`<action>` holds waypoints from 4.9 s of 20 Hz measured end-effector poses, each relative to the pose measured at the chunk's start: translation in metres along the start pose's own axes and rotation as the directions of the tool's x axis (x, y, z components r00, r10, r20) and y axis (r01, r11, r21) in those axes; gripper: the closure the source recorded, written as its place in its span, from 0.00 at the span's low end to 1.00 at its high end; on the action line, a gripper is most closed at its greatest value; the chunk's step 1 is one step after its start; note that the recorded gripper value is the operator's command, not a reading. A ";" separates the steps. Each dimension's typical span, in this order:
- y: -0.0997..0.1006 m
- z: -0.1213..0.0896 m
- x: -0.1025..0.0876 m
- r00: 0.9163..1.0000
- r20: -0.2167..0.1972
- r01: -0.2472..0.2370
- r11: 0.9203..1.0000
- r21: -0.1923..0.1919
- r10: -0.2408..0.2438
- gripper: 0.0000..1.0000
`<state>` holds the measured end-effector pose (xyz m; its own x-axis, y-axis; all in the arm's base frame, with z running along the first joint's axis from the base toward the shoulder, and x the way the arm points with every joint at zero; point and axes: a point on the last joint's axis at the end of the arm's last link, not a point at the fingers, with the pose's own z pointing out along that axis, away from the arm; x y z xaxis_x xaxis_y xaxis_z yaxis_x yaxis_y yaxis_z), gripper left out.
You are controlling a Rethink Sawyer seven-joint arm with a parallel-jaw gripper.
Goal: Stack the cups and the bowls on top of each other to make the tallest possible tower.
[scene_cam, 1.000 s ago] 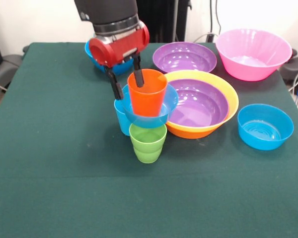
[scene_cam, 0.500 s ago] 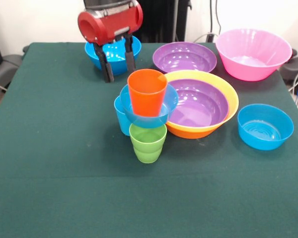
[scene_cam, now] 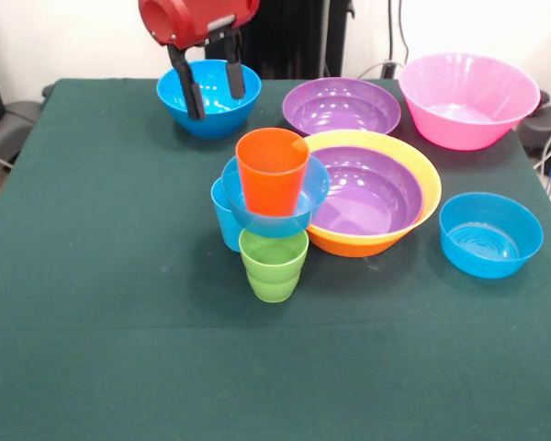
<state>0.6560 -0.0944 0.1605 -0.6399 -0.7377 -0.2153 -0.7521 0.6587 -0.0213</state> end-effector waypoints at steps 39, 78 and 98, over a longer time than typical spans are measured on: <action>-0.171 0.022 0.063 0.981 -0.092 -0.180 0.978 -0.101 0.171 0.00; -0.187 0.023 0.054 0.978 -0.048 -0.208 0.973 -0.095 0.205 0.00; -0.138 0.000 -0.015 0.993 -0.093 -0.087 0.991 -0.097 0.078 0.00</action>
<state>0.7693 -0.1738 0.1672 -0.7088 -0.6943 -0.1246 -0.7050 0.7032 0.0921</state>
